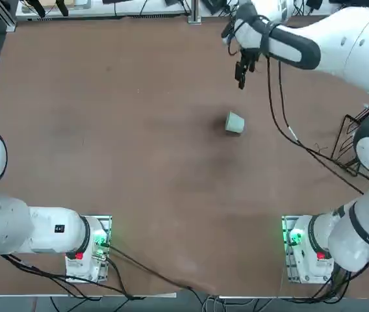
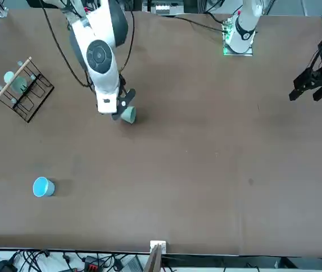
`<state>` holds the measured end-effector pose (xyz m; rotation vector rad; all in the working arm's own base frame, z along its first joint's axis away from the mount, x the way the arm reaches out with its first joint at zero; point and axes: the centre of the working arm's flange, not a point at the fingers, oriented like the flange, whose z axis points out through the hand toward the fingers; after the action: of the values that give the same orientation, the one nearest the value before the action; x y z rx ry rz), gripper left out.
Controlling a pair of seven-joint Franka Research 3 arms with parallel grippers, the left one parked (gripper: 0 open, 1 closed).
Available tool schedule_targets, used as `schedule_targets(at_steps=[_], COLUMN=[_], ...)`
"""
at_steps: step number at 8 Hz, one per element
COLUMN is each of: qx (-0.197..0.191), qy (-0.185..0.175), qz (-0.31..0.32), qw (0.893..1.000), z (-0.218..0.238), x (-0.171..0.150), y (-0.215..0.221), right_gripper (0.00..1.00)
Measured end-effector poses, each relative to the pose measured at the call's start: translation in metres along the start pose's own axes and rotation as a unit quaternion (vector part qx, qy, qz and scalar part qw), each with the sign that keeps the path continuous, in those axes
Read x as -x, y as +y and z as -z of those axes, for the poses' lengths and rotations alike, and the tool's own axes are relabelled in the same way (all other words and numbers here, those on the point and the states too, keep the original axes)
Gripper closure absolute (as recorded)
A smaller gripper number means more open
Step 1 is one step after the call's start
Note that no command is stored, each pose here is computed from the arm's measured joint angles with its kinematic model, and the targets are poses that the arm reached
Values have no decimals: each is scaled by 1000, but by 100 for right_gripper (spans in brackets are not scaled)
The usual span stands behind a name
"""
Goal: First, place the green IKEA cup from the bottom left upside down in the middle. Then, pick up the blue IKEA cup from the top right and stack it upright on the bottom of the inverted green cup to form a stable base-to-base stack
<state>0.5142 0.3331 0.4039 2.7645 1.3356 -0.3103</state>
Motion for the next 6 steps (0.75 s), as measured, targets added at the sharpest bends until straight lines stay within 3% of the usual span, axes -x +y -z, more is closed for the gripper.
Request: schedule_targets(at_steps=[4, 6], qx=[13, 17], qy=[50, 60], qz=[51, 65], qw=[997, 996], z=[-109, -134], x=[20, 39], y=[-12, -20], right_gripper=[0, 0])
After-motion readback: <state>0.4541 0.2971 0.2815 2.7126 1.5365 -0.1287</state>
